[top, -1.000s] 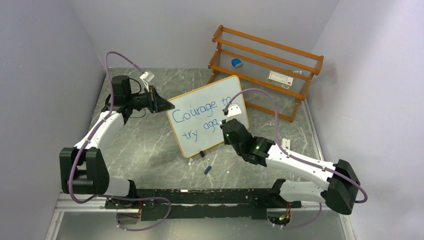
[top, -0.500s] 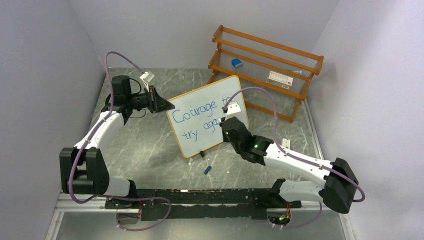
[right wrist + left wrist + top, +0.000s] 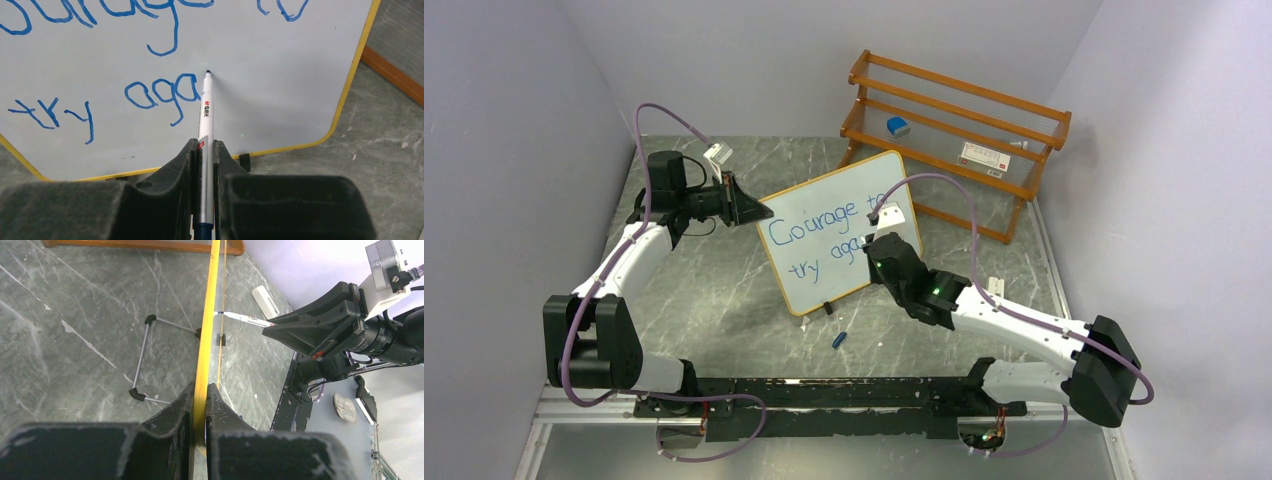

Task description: Write a sentence on the whiteboard

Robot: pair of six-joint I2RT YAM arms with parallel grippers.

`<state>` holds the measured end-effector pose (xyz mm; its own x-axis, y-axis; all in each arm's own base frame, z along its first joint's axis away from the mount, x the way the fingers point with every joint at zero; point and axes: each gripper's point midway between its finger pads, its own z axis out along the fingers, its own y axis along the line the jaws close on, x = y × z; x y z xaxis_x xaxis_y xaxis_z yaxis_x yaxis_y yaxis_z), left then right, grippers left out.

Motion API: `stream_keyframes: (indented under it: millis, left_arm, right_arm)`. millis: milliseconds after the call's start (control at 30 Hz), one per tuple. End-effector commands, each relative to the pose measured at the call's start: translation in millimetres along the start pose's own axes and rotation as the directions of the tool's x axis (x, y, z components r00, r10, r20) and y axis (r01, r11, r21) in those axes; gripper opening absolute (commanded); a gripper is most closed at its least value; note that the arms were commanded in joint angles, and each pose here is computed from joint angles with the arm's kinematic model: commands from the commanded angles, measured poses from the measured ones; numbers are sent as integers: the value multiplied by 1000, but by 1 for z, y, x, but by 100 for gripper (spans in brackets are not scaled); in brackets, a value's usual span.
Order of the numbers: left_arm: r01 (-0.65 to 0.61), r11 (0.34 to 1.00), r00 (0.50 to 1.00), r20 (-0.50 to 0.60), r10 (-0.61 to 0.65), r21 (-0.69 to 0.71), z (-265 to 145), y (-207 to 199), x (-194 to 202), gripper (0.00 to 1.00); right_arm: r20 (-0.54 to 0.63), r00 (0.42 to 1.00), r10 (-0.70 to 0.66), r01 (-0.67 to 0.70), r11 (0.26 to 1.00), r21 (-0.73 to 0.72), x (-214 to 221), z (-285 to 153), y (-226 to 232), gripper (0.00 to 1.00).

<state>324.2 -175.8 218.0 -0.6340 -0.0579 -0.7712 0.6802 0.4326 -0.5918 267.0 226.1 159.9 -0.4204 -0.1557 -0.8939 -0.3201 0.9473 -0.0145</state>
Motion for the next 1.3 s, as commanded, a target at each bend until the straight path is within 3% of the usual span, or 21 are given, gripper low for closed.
stream_keyframes:
  millis: [0, 1267]
  left_arm:
    - [31, 996, 998, -60, -36, -85, 8, 21, 24, 5]
    - [34, 996, 997, -61, -39, -83, 9, 22, 24, 5]
  right_arm:
    - [24, 999, 30, -30, 1000, -1, -12, -2, 0, 0]
    - [-41, 999, 25, -24, 999, 25, 8, -2, -6, 0]
